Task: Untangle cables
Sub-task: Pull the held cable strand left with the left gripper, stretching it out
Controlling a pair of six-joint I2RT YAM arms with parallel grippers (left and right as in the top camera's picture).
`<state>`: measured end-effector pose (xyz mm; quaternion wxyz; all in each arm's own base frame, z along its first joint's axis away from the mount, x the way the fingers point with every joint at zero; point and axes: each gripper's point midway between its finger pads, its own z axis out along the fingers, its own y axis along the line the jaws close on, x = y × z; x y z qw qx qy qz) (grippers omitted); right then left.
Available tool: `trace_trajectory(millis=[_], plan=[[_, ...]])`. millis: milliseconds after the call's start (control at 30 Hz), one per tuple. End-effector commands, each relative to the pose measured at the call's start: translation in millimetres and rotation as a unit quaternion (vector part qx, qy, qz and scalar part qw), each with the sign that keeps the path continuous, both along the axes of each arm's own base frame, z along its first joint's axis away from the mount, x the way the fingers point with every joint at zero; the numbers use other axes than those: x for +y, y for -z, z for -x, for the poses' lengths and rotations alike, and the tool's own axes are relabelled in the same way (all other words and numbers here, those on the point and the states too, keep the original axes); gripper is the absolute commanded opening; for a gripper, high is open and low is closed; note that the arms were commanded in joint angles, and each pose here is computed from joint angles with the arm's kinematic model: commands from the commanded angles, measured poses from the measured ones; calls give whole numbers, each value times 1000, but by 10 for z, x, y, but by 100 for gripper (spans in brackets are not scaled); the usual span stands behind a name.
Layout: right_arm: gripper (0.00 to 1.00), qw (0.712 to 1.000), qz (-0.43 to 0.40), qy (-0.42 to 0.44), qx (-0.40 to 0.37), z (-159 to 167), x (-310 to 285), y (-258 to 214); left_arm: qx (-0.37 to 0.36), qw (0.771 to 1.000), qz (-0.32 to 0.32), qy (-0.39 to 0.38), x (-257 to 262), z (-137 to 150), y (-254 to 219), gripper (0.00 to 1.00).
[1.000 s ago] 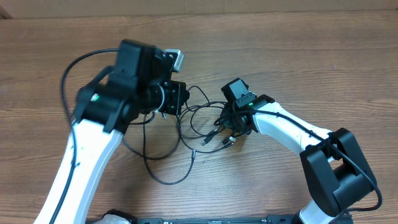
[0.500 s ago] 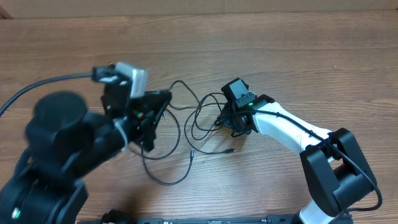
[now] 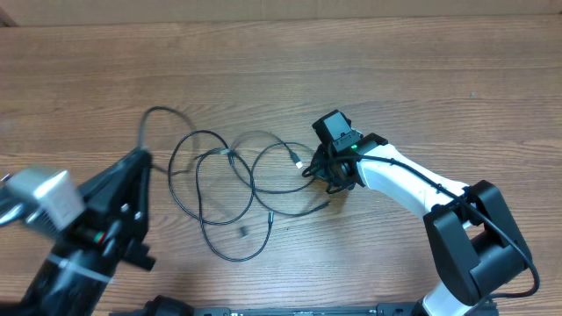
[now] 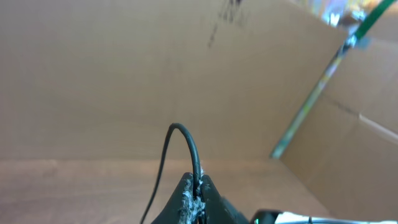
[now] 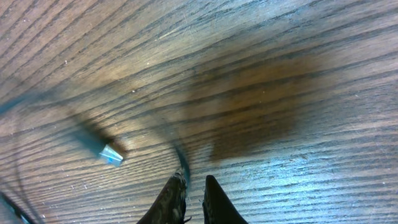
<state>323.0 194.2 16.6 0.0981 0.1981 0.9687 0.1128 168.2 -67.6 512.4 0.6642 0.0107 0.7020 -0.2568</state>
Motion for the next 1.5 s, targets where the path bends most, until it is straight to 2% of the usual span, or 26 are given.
trace_trajectory(millis=[0,133,500,567,600,633,667,700,1467], plan=[[11,1000,7,6,-4,-28,-29,9,-34,998,25,-47,226,152,-175,4],[11,1000,6,6,-5,-31,-28,8,-42,997,29,-56,275,197,-205,4],[17,1000,4,6,-9,-51,-16,0,1,998,23,-56,265,170,9,4],[33,1000,4,4,-9,-50,-16,1,27,998,15,-57,266,168,142,4],[45,1000,5,4,-9,-49,-16,1,37,998,11,-57,267,168,192,4],[61,1000,4,4,-9,-49,-16,1,43,997,8,-58,267,170,226,4],[88,1000,4,4,-9,-52,-15,0,49,997,6,-58,269,171,257,4],[100,1000,4,4,-10,-56,-12,-2,57,997,2,-58,271,175,299,4],[100,1000,-20,-7,-22,-107,84,-83,111,991,-17,-69,298,160,582,4]])
